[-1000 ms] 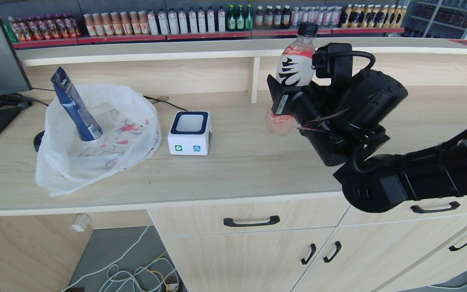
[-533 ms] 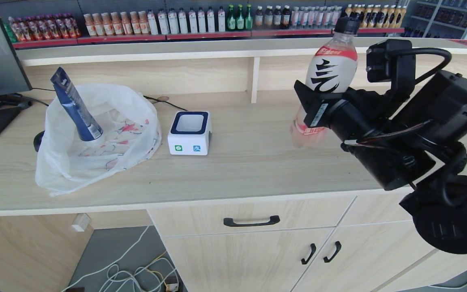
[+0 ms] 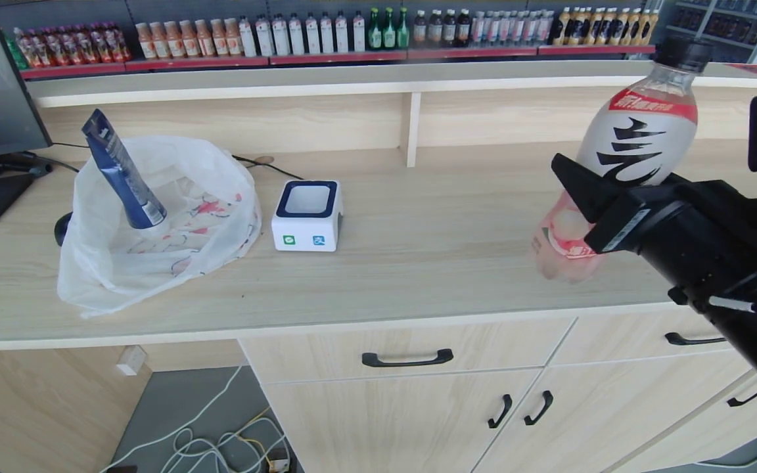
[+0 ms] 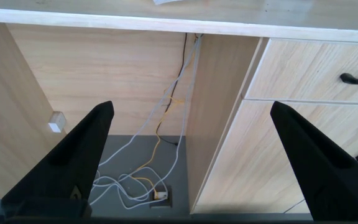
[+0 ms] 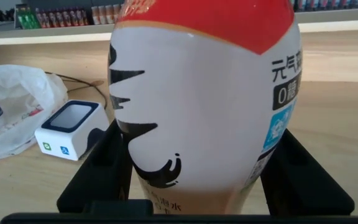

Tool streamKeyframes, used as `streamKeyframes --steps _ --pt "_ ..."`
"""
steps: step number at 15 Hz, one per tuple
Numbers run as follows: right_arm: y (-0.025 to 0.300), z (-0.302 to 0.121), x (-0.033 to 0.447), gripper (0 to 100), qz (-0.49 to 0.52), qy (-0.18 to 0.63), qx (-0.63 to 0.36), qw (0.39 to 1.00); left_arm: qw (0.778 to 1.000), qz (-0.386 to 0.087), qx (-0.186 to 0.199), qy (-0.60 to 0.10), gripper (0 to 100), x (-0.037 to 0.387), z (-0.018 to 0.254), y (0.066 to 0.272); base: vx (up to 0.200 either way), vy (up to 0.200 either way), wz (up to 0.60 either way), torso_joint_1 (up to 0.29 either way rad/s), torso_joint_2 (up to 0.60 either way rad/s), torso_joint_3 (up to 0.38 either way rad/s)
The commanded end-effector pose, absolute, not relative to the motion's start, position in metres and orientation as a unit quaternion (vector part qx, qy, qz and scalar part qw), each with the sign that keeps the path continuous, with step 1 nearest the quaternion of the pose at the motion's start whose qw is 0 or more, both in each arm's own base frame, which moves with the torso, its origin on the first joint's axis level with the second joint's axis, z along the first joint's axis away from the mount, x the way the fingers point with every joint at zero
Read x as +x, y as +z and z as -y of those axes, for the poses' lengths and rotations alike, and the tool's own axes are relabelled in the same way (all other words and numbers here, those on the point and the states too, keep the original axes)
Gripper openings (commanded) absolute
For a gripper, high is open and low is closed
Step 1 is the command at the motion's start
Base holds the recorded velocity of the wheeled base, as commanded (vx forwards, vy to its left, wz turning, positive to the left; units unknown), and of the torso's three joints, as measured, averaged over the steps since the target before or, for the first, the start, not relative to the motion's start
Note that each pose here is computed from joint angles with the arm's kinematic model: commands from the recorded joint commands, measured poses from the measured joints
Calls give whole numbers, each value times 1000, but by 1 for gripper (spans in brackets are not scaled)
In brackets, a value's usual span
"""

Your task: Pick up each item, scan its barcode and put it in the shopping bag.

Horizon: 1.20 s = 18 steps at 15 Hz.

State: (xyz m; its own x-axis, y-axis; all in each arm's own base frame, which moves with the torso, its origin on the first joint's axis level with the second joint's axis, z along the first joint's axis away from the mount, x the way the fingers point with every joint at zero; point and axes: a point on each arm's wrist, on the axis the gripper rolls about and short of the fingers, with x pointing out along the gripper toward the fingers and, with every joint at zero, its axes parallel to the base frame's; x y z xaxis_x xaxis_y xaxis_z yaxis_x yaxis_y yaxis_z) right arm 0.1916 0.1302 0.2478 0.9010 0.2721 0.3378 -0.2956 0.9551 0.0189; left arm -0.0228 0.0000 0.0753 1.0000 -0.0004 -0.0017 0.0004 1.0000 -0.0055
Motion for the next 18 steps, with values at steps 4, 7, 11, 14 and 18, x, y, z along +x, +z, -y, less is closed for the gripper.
streamKeyframes --steps 4,7,11,14,18 --pt "247 -120 143 0 180 194 38 964 1000 -1 -3 -1 100 -23 0 75 0 0 0 0 0 0" --pt "242 -129 131 0 175 231 32 956 1000 -1 -3 0 100 -23 0 75 0 0 0 0 0 0" --pt "237 -154 112 0 174 303 -2 937 1000 -1 -3 0 100 -23 0 75 0 0 0 0 0 0" --pt "230 -164 104 0 176 327 -48 927 1000 -1 -3 0 100 -23 0 75 0 0 0 0 0 0" --pt "220 -185 95 0 170 367 -84 911 1000 -1 -3 0 100 -23 0 75 0 0 0 0 0 0"
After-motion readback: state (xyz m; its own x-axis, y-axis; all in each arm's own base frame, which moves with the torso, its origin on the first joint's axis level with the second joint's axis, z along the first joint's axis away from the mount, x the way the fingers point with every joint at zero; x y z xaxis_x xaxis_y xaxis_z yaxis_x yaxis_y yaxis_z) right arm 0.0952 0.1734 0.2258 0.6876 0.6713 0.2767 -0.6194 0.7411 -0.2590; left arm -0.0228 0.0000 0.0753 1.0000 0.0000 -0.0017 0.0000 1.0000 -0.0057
